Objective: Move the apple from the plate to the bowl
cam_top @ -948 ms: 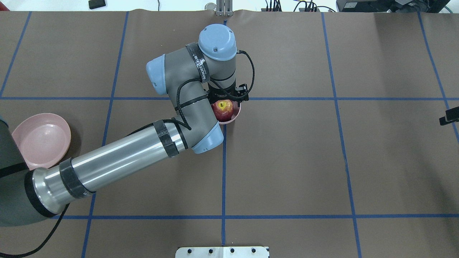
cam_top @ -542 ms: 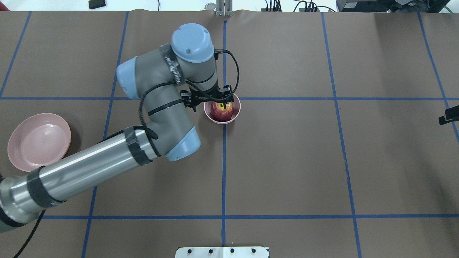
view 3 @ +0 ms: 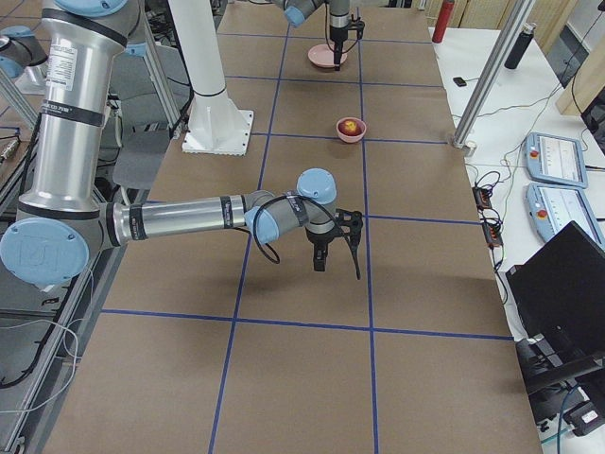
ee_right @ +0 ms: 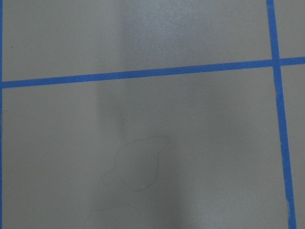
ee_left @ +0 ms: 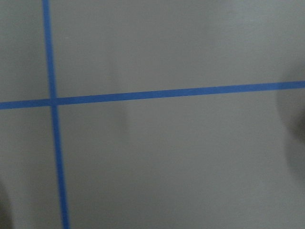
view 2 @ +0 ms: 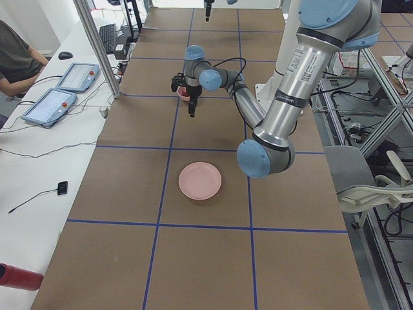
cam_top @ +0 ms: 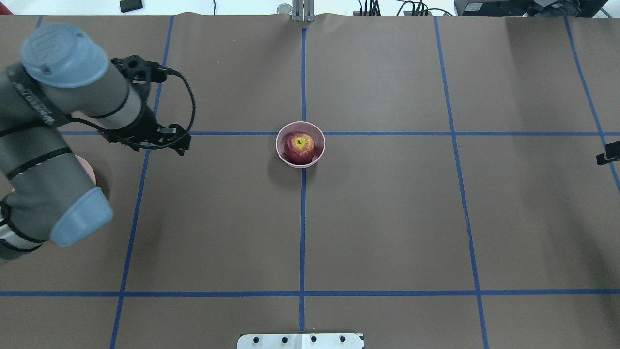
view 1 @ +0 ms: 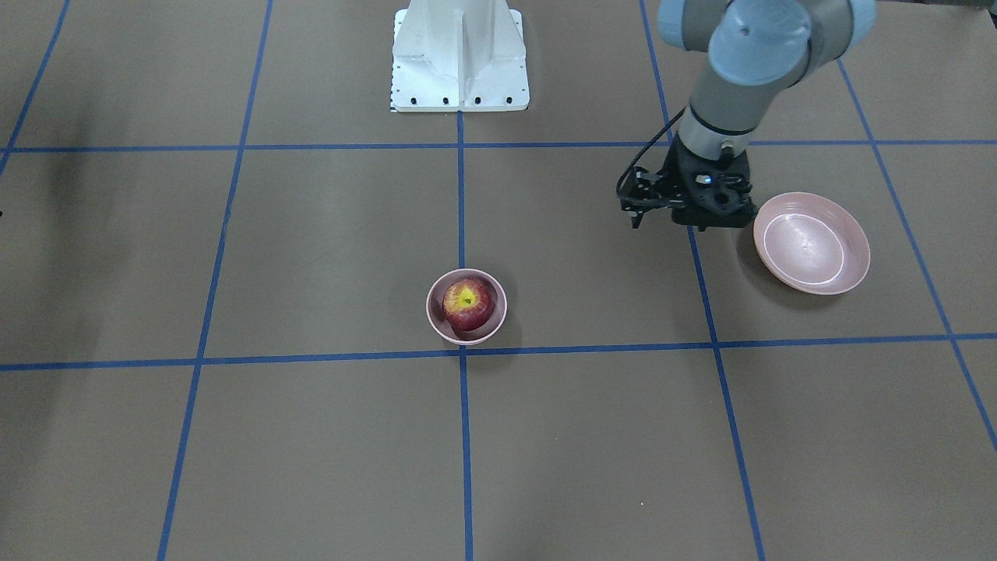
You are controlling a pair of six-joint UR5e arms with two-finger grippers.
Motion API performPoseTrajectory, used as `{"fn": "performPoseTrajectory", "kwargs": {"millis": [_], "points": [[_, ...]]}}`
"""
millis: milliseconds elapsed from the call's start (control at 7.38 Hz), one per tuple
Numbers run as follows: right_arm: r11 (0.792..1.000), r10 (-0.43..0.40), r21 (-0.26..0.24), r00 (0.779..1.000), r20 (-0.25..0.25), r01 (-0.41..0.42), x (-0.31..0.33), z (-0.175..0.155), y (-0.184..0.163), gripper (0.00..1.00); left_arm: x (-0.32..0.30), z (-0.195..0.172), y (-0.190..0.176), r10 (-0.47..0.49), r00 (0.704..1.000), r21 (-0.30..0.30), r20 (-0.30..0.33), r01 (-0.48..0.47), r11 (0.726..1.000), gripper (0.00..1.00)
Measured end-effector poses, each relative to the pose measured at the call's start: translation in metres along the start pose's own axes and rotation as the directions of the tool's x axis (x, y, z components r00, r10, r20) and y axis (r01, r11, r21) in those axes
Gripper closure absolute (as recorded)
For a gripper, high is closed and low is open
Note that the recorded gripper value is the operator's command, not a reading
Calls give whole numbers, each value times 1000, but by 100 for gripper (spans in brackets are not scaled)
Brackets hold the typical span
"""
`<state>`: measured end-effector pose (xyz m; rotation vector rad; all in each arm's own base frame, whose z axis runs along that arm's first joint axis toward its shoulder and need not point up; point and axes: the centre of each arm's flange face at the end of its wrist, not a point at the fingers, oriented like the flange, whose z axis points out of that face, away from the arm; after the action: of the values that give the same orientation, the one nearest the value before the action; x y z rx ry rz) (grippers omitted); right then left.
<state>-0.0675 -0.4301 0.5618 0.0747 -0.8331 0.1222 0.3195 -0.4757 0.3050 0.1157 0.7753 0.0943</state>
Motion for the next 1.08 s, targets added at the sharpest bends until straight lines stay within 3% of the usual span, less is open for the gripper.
{"fn": "performPoseTrajectory", "kwargs": {"millis": [406, 542, 813, 1084], "points": [[999, 20, 33, 1000, -1, -20, 25, -16, -5, 0, -206, -32, 26, 140, 990, -51, 16, -139, 989, 2], [999, 25, 46, 1000, 3, -25, 32, -23, -7, 0, -257, -39, 29, 139, 990, -58, 3, -138, 989, 2], [997, 36, 65, 999, 9, -36, 38, -34, -10, 0, -312, -54, 35, 69, 998, -45, -4, -70, 997, 2], [996, 39, 79, 999, 19, -40, 37, -45, -9, 0, -357, -89, 63, -22, 1000, 13, 11, 22, 1000, 2]]}}
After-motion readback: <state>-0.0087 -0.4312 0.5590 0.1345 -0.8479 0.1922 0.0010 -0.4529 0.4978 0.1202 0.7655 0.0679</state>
